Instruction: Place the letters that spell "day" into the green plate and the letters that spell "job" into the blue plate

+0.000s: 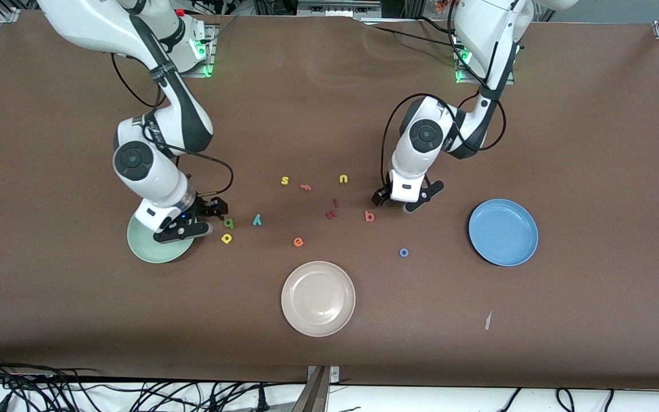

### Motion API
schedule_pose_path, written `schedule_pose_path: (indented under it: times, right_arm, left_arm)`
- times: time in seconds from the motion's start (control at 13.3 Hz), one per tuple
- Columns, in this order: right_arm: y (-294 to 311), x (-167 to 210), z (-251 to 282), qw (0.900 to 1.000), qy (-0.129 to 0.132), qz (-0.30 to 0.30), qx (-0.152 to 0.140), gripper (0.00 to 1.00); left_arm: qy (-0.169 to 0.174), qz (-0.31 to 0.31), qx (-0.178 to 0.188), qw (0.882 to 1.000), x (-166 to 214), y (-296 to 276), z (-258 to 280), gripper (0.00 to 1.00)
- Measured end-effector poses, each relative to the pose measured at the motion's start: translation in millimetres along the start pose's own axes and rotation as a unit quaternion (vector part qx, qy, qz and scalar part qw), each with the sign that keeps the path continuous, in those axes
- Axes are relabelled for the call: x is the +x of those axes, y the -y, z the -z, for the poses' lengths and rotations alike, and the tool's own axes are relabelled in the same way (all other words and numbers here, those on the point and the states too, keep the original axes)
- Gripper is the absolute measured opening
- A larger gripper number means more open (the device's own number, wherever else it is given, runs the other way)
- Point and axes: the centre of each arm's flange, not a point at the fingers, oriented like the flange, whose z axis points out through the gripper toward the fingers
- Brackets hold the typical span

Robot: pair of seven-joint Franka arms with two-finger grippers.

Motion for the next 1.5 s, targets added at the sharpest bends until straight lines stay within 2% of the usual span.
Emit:
schedule_pose_path:
  times: [0.3, 0.38, 0.45, 0.6, 0.67, 0.75, 0.97, 1.05, 1.12, 1.2, 1.35, 1.43, 1.5]
  right_arm:
    - [4.4, -20.0, -33.0, 1.0, -0.001, 0.012, 0.0, 1.0]
    - [6.4, -20.6, -38.5, 1.0, -0.003, 0.016, 0.0, 1.0]
    - [8.6, -20.6, -43.1, 1.0, -0.007, 0.018, 0.001, 1.0]
    - [13.3, -20.9, -52.8, 1.0, -0.012, 0.022, 0.005, 0.99]
    - [15.3, -21.3, -58.8, 1.0, -0.015, 0.023, 0.007, 0.98]
    - [17.4, -21.8, -65.0, 1.0, -0.016, 0.024, 0.008, 0.95]
    - [20.3, -21.2, -75.3, 1.0, -0.022, 0.012, 0.012, 0.93]
    - [20.5, -20.9, -75.2, 1.0, -0.023, 0.009, 0.012, 0.89]
    - [20.7, -20.6, -74.9, 1.0, -0.024, 0.005, 0.013, 0.81]
    - [20.7, -20.4, -74.7, 1.0, -0.024, 0.003, 0.013, 0.81]
    - [20.8, -20.3, -74.6, 1.0, -0.024, -0.001, 0.013, 0.64]
    - [20.8, -20.3, -74.6, 1.0, -0.024, -0.004, 0.013, 0.63]
    - [21.0, -20.4, -74.7, 1.0, -0.024, -0.007, 0.013, 0.56]
  left_arm:
    - [0.002, 0.003, 0.008, 1.0, 2.0, 6.6, -6.4, 0.89]
    - [0.002, 0.003, 0.01, 1.0, 1.8, 7.8, -8.1, 0.83]
    - [0.003, 0.003, 0.011, 1.0, 1.5, 8.8, -9.0, 0.81]
    - [0.004, 0.002, 0.012, 1.0, 0.0, 9.5, -10.1, 0.68]
    - [0.004, 0.001, 0.013, 1.0, -1.4, 9.5, -10.7, 0.68]
    - [0.005, 0.0, 0.013, 1.0, -3.0, 9.5, -11.3, 0.59]
    - [0.006, -0.001, 0.016, 1.0, -5.1, 10.0, -14.2, 0.56]
    - [0.006, -0.001, 0.017, 1.0, -5.1, 10.4, -15.4, 0.56]
    - [0.007, -0.001, 0.017, 1.0, -5.1, 10.7, -16.4, 0.55]
    - [0.007, -0.001, 0.018, 1.0, -5.1, 11.0, -17.3, 0.55]
    - [0.007, -0.001, 0.019, 1.0, -5.6, 11.2, -18.5, 0.51]
    - [0.007, -0.001, 0.019, 1.0, -5.8, 11.0, -18.0, 0.41]
    - [0.007, -0.001, 0.018, 1.0, -5.8, 10.6, -17.2, 0.31]
